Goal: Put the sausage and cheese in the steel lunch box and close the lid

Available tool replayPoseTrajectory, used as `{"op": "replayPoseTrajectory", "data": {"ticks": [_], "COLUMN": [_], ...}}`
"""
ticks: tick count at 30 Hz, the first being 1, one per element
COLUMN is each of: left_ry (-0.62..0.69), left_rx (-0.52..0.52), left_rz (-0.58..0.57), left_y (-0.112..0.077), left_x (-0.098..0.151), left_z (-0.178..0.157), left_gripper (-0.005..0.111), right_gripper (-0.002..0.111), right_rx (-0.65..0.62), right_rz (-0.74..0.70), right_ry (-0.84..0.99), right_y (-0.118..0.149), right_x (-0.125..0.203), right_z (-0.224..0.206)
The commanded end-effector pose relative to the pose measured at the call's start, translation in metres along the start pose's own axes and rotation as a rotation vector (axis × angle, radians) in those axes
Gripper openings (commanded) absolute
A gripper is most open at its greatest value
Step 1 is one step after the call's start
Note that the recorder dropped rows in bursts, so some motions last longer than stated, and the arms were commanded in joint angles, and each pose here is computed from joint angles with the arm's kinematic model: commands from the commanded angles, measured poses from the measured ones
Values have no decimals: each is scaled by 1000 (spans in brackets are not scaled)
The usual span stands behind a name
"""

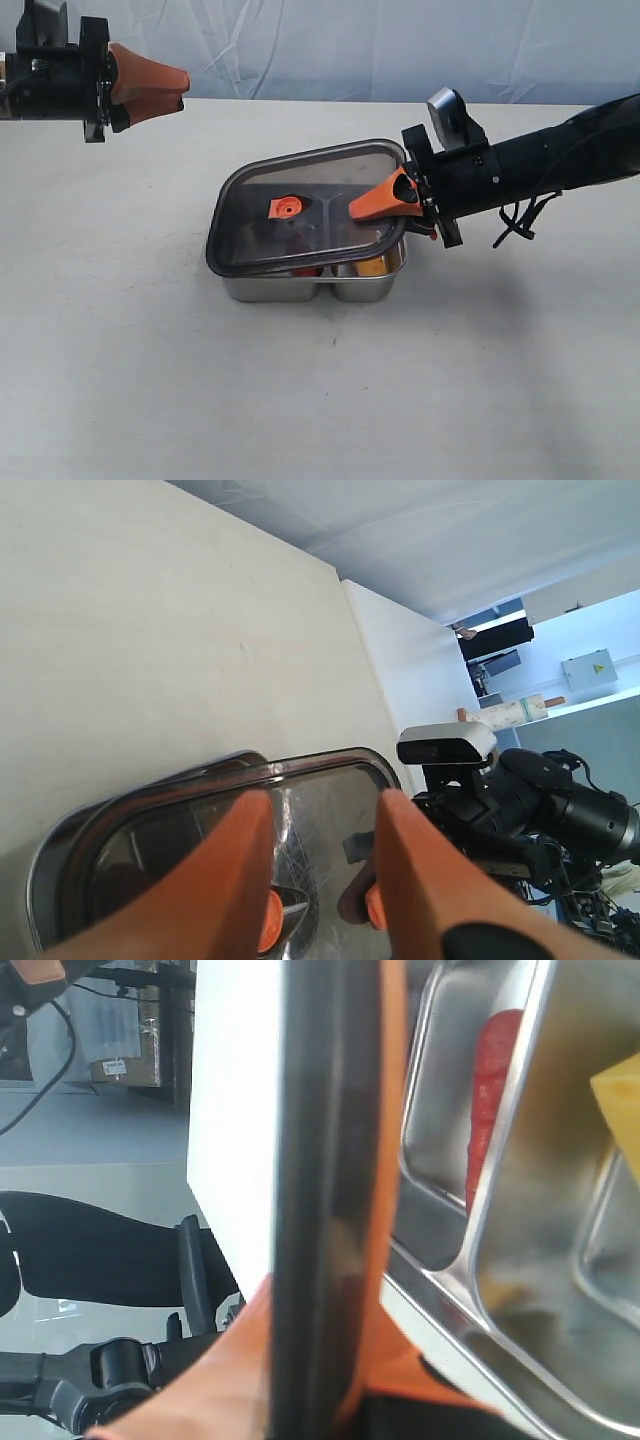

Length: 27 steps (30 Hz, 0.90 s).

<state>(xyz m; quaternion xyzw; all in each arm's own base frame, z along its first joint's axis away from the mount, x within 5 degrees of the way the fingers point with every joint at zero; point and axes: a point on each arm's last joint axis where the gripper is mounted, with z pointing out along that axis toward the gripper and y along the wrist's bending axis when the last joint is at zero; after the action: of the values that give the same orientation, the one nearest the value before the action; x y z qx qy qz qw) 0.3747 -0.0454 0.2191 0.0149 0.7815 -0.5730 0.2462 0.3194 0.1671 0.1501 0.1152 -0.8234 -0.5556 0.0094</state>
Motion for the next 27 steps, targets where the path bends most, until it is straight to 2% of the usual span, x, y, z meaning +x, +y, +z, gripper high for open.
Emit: {"op": "replayPoseTrajectory", "data": {"ticks": [1, 4, 6, 7, 16, 21, 27], "left_ry": [2, 4, 4, 4, 13, 18, 35], "left_rx": [6, 5, 5, 5, 0, -4, -13], "left_rz": [8, 11, 13, 13, 16, 18, 23], "left_y": [-4, -4, -4, -4, -3, -3, -2], "left_x": [0, 0, 0, 0, 1, 2, 3], "left_z": [-1, -1, -1, -1, -1, -1, -1], "left_gripper": [35, 35, 35, 35, 35, 35, 35], "right_gripper": [17, 45, 59, 62, 62, 62, 62], "right_rx": [34, 36, 39, 44, 72, 99, 145], "right_rz": [-12, -1, 0, -2, 19, 127, 101], "right_ry": [36, 37, 42, 48, 58, 24, 52], "right_y": [-5, -5, -6, -6, -10, -20, -20], "right_x": [2, 2, 3, 3, 4, 2, -1], "right_z": [-3, -3, -3, -3, -10, -29, -34]}}
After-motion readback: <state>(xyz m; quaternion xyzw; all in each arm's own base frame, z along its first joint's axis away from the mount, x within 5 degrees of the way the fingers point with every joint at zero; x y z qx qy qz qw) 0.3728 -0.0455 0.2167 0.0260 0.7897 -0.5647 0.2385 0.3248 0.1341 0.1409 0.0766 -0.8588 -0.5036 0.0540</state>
